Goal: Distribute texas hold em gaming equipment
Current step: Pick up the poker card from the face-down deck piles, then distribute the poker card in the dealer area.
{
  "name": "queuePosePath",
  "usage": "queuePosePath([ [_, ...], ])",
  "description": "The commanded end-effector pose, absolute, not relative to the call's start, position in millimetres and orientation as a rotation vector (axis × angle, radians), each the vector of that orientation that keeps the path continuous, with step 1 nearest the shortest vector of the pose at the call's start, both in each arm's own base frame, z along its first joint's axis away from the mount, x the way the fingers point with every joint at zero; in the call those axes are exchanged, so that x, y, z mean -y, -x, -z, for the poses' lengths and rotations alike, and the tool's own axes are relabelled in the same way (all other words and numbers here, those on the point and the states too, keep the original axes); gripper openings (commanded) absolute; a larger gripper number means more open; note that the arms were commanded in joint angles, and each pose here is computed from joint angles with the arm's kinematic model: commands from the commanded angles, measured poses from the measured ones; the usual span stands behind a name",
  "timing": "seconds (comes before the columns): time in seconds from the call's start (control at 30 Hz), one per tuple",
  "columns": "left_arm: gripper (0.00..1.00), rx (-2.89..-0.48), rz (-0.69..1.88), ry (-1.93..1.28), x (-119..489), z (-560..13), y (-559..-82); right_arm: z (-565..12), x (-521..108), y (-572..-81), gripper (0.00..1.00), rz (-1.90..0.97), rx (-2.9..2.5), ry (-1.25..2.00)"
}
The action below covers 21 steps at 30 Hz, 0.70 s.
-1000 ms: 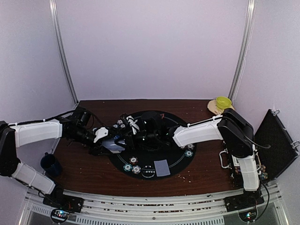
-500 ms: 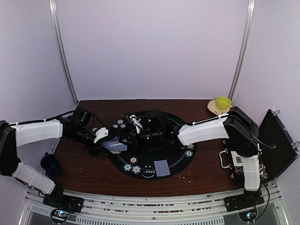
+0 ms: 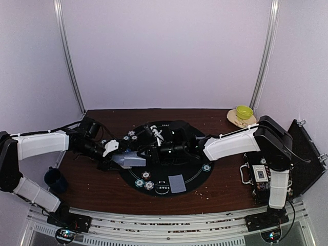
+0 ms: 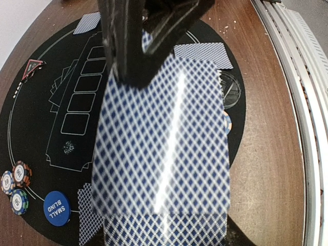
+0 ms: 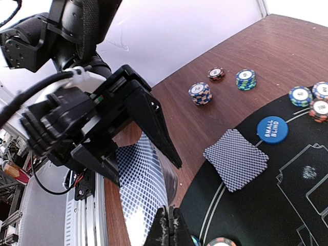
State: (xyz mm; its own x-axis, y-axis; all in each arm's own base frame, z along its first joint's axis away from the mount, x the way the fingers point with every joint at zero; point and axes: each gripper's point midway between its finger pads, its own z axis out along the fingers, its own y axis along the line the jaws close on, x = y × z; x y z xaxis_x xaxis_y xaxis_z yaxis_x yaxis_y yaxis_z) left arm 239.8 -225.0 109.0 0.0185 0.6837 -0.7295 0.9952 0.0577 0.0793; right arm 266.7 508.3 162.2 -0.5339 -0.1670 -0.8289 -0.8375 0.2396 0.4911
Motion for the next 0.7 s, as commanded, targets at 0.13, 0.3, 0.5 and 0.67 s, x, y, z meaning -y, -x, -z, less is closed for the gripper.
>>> queuePosePath([
  [0.13, 0.47, -1.702, 0.662, -1.675, 230, -113, -243, -212, -463, -276, 0.00, -1.293, -1.756, 0.713],
  [0.3, 0.47, -1.704, 0.656, -1.670, 230, -113, -245, -211, -422, -285, 0.00, -1.231, -1.745, 0.445],
  [0.5, 0.47, -1.701, 0.657, -1.669, 230, -114, -245, -172, -363, -281, 0.00, -1.139, -1.758, 0.044],
  [0.67, 0.47, -1.700, 0.658, -1.664, 230, -115, -245, -136, -333, -265, 0.00, -1.111, -1.735, -0.226],
])
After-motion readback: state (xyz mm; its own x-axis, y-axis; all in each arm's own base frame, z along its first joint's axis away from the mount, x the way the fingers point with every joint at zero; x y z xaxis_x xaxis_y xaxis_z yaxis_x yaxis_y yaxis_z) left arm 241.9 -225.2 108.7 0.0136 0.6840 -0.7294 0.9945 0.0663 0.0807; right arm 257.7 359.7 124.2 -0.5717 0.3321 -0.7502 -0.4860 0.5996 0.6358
